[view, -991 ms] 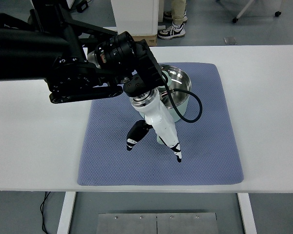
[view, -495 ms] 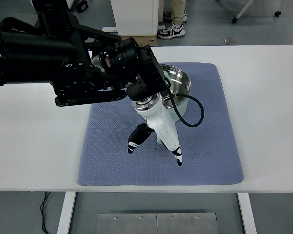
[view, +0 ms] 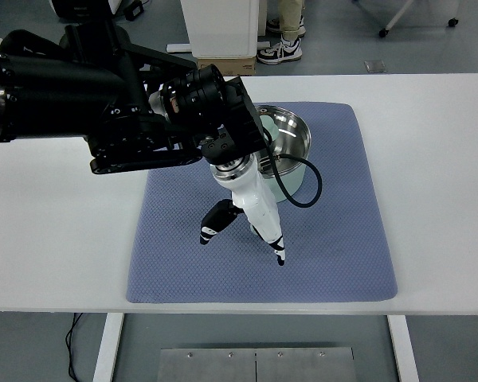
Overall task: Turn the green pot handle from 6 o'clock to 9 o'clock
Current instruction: 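Drag the handle sideways with the left hand, rotating the pot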
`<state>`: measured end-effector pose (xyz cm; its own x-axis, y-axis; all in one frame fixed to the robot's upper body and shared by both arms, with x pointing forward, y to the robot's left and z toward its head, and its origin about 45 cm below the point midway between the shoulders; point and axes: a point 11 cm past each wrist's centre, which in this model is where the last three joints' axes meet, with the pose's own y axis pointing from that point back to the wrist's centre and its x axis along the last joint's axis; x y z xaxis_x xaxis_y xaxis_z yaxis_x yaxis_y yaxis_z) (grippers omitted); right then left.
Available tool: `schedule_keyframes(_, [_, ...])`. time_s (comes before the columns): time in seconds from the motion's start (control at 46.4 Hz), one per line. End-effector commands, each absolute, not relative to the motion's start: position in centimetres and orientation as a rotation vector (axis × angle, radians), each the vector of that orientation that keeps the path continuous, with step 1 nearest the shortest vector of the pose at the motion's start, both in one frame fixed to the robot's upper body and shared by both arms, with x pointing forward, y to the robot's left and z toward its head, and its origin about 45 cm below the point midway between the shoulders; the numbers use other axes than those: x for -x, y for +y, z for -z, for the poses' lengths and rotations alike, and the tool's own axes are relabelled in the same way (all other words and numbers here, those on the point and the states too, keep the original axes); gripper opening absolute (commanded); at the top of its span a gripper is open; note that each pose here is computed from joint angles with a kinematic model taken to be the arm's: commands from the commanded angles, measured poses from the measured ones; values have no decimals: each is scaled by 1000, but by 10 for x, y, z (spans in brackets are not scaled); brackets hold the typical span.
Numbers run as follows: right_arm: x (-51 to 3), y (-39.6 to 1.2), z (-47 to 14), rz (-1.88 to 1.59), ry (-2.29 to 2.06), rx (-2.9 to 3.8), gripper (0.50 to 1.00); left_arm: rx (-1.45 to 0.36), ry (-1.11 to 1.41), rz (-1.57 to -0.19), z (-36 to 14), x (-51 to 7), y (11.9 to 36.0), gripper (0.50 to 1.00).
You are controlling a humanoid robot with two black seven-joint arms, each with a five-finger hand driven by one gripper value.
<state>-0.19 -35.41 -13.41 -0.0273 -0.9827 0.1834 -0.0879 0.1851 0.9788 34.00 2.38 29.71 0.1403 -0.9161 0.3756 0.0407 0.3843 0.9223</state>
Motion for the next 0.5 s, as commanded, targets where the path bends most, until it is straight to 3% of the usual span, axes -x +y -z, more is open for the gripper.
schedule_keyframes(0.0, [2,-354,134,1040,-1371,-1126,1000,-942,-1236,865,-297,-341,26,1000])
schedule_keyframes(0.474, [2,-354,134,1041,-1372,-1125,1000,-1027,-1305,923,-300,-350,42,1000])
